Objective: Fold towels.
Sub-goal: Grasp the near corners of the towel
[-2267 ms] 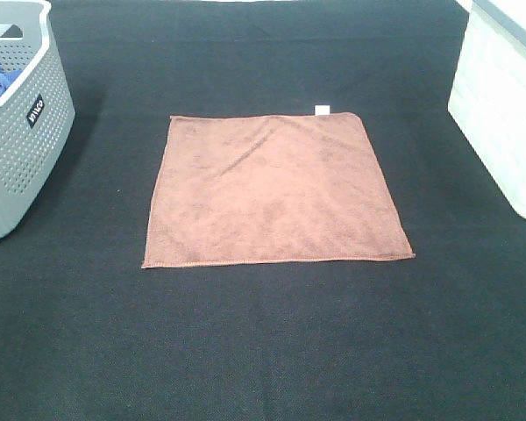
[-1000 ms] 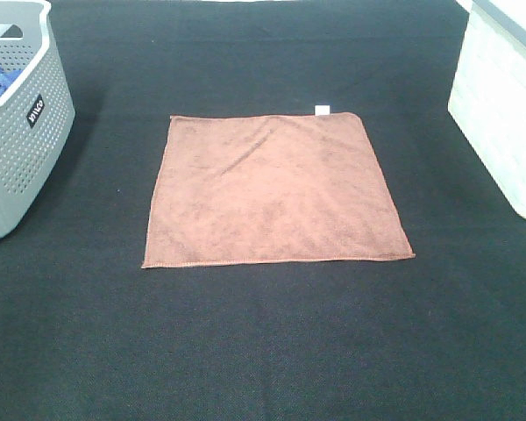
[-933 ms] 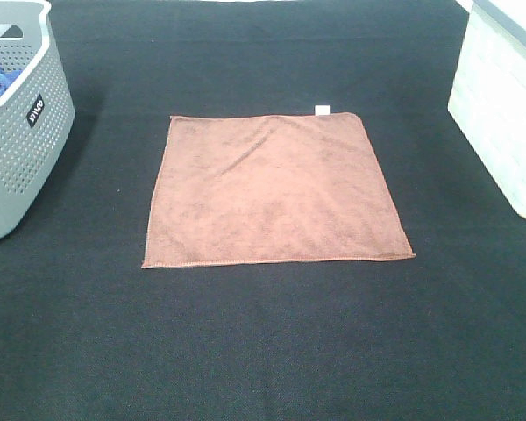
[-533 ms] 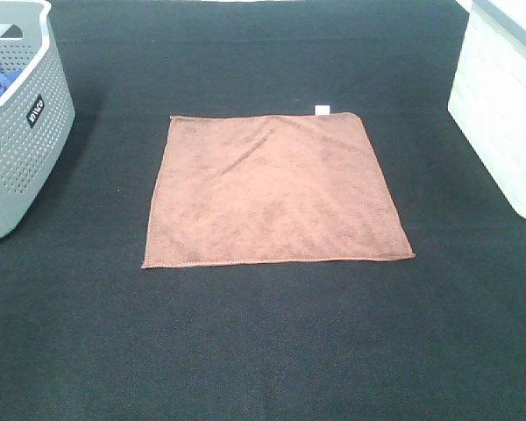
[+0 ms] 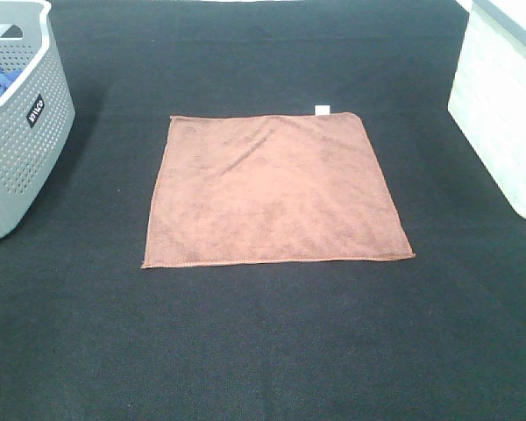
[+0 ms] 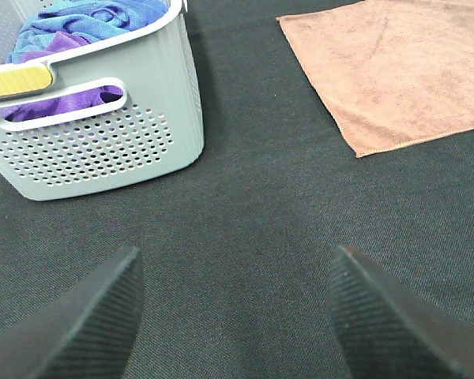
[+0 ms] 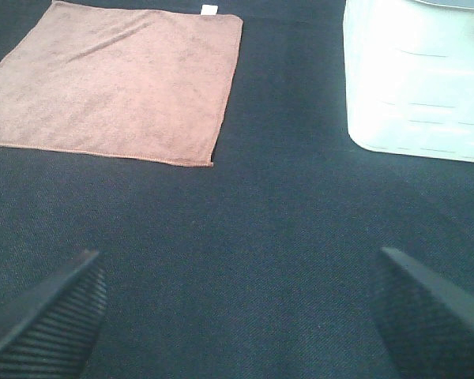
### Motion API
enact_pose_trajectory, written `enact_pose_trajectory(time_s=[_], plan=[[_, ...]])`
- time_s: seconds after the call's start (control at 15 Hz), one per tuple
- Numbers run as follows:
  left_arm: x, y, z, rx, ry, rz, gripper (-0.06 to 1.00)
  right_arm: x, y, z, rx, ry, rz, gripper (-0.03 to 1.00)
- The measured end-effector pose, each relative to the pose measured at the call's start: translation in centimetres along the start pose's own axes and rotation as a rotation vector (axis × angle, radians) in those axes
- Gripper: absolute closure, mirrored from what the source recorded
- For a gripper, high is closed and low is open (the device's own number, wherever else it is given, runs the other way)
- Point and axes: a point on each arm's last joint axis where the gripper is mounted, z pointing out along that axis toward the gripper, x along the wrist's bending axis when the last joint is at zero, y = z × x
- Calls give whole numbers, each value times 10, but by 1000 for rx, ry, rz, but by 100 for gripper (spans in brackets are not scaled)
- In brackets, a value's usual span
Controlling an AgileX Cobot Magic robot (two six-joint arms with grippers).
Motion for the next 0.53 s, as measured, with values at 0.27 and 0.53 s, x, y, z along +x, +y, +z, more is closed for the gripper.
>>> enact_pose_trajectory(time_s=[0.27,0.53], plan=[[0,0,0,0,0,0,30,0,0,0,0,0,0,12],[0,0,0,0,0,0,30,0,0,0,0,0,0,12]])
